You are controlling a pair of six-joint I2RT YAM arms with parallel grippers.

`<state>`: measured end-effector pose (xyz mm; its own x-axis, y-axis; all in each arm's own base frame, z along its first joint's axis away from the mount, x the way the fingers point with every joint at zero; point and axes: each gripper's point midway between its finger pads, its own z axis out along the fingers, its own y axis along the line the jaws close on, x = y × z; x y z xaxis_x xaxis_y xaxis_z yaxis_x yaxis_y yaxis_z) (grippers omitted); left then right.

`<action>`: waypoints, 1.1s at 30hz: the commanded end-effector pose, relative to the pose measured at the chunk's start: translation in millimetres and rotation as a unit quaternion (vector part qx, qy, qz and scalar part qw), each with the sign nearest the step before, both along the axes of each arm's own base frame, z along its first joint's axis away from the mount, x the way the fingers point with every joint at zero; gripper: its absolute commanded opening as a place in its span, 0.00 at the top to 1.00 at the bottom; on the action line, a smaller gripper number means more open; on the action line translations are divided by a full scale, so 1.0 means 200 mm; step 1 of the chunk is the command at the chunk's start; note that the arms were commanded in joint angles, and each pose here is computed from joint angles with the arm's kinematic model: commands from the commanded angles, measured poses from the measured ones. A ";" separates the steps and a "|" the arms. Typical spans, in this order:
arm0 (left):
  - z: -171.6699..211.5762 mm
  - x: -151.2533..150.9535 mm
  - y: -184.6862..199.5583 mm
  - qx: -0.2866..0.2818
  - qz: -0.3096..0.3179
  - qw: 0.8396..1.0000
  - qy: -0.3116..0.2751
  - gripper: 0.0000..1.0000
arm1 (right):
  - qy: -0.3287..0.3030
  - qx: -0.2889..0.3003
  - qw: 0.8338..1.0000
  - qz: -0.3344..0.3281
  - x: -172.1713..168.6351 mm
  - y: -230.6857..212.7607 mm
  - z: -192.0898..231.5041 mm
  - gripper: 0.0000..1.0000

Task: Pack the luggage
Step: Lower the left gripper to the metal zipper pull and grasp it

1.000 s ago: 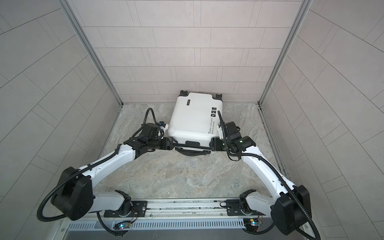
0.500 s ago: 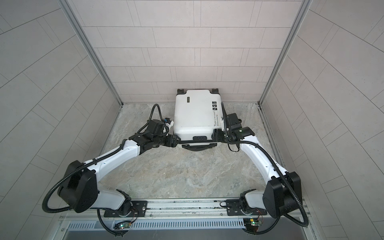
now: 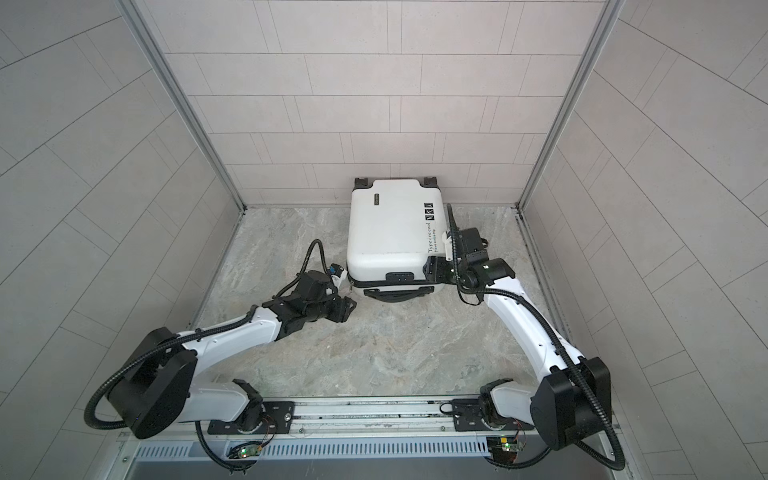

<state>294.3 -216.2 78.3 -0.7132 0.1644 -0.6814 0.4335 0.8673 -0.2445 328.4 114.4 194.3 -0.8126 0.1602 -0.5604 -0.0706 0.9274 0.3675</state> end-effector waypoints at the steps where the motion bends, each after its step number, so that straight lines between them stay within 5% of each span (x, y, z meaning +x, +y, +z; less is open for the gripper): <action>1: 0.10 0.13 -0.03 -0.025 0.011 0.996 -0.089 0.38 | -0.007 0.001 1.000 -0.005 -0.01 -0.02 0.01 0.22; 24: 0.16 0.21 -0.05 -0.046 0.003 0.980 -0.195 0.63 | -0.002 0.009 1.000 -0.005 -0.02 0.00 -0.01 0.22; 33: 0.19 0.19 -0.05 -0.048 -0.001 0.977 -0.206 0.83 | -0.002 0.011 1.000 -0.004 -0.03 0.00 -0.01 0.21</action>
<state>328.8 -224.7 95.6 -0.4431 0.1117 -0.8895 0.5042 0.8514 -0.1443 325.3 115.0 189.0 -0.8184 0.1679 -0.5495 -0.0641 0.9237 0.3777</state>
